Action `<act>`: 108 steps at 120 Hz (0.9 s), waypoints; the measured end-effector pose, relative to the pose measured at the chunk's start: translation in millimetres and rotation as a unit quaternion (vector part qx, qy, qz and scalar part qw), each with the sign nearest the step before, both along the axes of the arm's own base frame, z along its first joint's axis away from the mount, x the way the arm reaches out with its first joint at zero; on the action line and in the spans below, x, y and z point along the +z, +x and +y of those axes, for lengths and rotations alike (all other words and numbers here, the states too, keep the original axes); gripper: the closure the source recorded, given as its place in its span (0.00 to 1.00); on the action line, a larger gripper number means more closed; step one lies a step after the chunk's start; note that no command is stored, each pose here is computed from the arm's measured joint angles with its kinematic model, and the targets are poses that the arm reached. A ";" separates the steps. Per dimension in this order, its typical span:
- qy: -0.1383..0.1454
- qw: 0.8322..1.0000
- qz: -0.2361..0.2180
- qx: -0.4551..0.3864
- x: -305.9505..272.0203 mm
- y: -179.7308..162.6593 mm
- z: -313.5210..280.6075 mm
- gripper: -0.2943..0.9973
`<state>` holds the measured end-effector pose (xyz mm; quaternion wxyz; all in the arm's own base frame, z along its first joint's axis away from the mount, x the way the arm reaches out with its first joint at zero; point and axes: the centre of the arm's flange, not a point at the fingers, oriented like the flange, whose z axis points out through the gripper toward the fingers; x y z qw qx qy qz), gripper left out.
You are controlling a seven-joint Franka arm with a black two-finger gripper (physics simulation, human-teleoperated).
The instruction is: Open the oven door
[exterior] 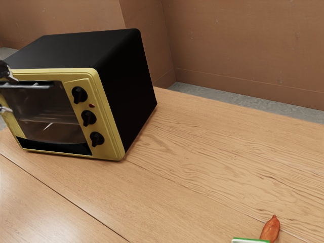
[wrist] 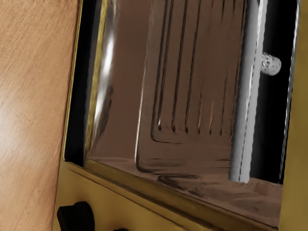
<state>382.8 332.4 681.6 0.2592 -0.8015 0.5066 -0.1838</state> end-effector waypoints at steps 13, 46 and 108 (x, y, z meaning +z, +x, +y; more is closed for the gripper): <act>0.014 1.000 0.021 -0.012 2.0 24.1 -2.0 0.23; 0.014 0.998 0.059 -0.028 -21.3 30.7 12.1 0.22; 0.170 0.963 -0.089 -0.190 119.3 -154.8 -297.3 0.23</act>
